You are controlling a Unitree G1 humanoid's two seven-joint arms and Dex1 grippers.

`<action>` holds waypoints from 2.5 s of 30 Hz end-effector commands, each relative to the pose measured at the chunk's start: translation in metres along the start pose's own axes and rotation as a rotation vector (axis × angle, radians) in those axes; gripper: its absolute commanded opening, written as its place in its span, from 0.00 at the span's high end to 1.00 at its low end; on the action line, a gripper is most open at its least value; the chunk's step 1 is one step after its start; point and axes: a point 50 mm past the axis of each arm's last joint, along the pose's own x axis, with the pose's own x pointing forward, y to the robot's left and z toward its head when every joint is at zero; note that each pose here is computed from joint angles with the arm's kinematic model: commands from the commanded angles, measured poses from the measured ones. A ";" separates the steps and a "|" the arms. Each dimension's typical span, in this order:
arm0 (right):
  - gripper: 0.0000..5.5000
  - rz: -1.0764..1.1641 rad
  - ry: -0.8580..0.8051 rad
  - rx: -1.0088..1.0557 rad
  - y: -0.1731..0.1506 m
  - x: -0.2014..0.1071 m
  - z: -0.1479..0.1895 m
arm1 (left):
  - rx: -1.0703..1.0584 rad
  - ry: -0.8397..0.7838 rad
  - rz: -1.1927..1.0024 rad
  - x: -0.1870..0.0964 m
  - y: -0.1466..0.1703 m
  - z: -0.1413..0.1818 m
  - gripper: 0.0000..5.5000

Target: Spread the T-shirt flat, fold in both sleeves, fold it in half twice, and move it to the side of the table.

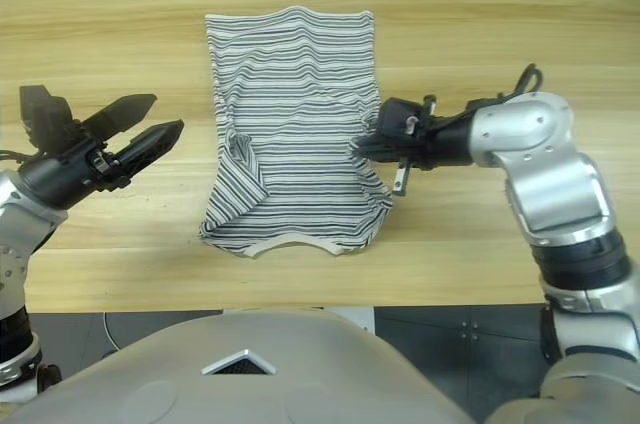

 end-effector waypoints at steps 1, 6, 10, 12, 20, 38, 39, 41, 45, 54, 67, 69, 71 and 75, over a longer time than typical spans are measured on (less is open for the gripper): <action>0.98 0.014 0.019 -0.013 0.003 0.016 0.000 | 0.019 0.004 -0.002 0.001 0.001 0.002 0.38; 0.98 0.046 0.063 0.010 0.010 0.038 -0.017 | 0.019 0.004 0.001 -0.001 0.002 0.002 0.38; 0.92 0.031 0.066 0.065 0.009 0.054 -0.029 | 0.021 0.005 -0.001 0.000 0.003 0.002 0.38; 0.86 0.024 0.053 0.076 0.009 0.057 -0.030 | 0.023 0.007 -0.004 0.000 0.003 0.003 0.38; 0.82 -0.002 -0.125 0.135 -0.009 0.043 -0.001 | 0.018 -0.001 -0.029 0.003 0.006 0.005 0.38; 0.73 -0.102 0.146 -0.186 -0.010 -0.062 -0.092 | 1.157 0.426 -0.254 -0.018 0.032 -0.019 0.28; 0.70 -0.041 0.200 -0.272 0.003 -0.063 -0.102 | 1.257 0.493 -0.339 -0.026 0.033 -0.025 0.25; 0.63 0.060 0.184 -0.337 0.027 -0.061 -0.112 | 1.316 0.561 -0.470 -0.042 0.031 -0.032 0.18; 0.51 0.120 0.106 -0.414 0.051 -0.050 -0.114 | 1.361 0.563 -0.493 -0.058 0.032 -0.030 0.09; 0.39 0.104 -0.037 -0.509 0.060 -0.030 -0.105 | 1.313 0.575 -0.674 -0.071 0.014 -0.083 0.05; 0.39 0.009 -0.146 -0.641 0.058 0.014 -0.090 | 1.360 0.379 -0.734 -0.026 -0.015 -0.104 0.05; 0.39 0.009 -0.164 -0.645 0.058 0.020 -0.087 | 1.369 0.376 -0.739 -0.023 -0.014 -0.106 0.05; 0.39 0.020 -0.172 -0.652 0.060 0.024 -0.086 | 1.377 0.380 -0.753 -0.021 -0.014 -0.109 0.05; 0.39 0.031 -0.186 -0.655 0.062 0.029 -0.084 | 1.373 0.386 -0.757 -0.019 -0.013 -0.114 0.05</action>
